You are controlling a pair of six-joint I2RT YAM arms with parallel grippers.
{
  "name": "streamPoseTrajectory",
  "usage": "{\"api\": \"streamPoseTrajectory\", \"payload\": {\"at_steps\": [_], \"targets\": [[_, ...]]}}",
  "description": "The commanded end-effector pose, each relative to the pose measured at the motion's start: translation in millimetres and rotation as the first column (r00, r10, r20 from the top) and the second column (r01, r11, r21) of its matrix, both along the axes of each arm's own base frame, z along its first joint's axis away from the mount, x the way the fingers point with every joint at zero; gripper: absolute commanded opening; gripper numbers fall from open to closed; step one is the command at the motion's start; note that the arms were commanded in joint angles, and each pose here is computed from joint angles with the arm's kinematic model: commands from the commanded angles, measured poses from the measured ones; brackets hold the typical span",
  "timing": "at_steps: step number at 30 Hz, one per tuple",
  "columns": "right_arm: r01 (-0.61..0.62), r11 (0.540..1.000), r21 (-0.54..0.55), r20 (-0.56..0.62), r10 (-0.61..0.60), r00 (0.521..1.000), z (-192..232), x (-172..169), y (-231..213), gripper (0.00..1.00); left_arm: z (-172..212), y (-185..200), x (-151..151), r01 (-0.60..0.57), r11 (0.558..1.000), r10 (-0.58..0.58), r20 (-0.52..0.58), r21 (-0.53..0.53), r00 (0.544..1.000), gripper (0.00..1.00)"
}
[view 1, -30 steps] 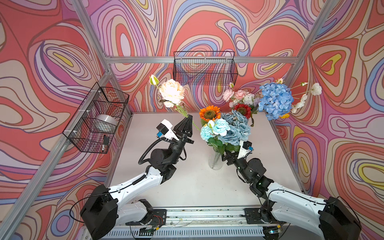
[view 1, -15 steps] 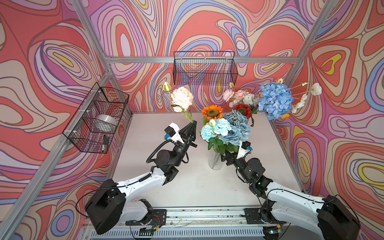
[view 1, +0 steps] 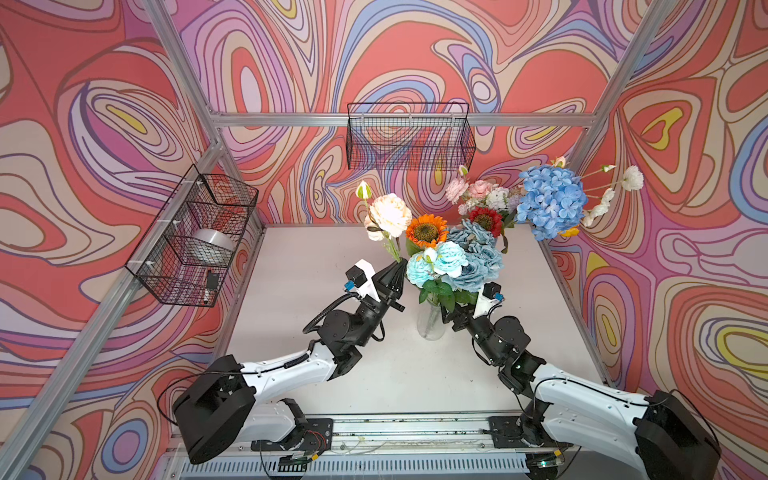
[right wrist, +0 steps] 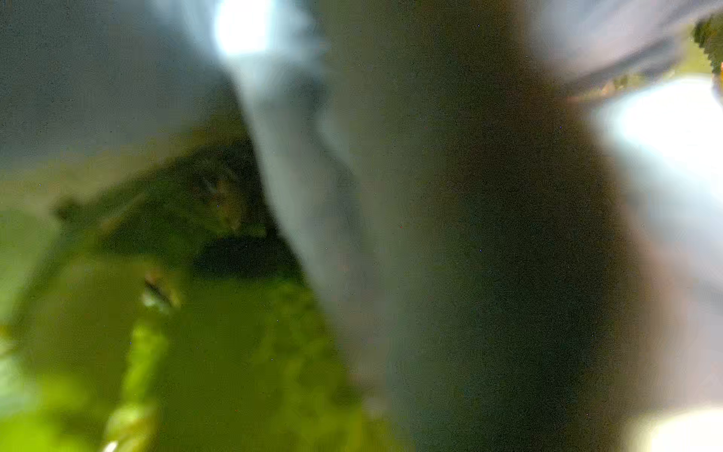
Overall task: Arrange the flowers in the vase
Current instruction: 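Lower the cream rose stem into the vase held by the right gripper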
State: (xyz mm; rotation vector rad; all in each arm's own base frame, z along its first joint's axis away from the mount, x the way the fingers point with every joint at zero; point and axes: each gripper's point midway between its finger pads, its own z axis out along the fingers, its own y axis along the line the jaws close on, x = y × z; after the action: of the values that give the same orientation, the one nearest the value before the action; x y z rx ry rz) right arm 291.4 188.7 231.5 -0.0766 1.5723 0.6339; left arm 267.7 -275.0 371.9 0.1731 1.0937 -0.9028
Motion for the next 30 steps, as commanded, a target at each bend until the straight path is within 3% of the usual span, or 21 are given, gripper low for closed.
{"api": "streamPoseTrajectory", "payload": {"at_steps": [1,14,26,30], "targets": [[-0.012,1.0,0.018,0.022,0.011,1.0,9.8,0.0,2.5,0.86,-12.0,-2.6,-4.9,-0.011,1.0,0.011,-0.008,0.009,1.0,0.0],[-0.02,1.0,0.018,0.024,0.02,1.0,11.3,-0.1,4.1,0.86,-56.0,-36.3,-13.5,0.021,0.991,-0.013,-0.061,0.136,0.998,0.0],[-0.043,0.999,0.017,0.027,0.042,0.999,14.6,-2.0,7.7,0.86,-129.5,-58.7,-4.8,-0.003,0.937,0.048,-0.119,0.35,0.992,0.0],[-0.063,0.998,0.014,0.031,0.063,0.998,16.3,-5.5,9.2,0.86,-134.5,-61.1,-4.0,-0.001,0.942,0.047,-0.128,0.336,0.991,0.0]]}}
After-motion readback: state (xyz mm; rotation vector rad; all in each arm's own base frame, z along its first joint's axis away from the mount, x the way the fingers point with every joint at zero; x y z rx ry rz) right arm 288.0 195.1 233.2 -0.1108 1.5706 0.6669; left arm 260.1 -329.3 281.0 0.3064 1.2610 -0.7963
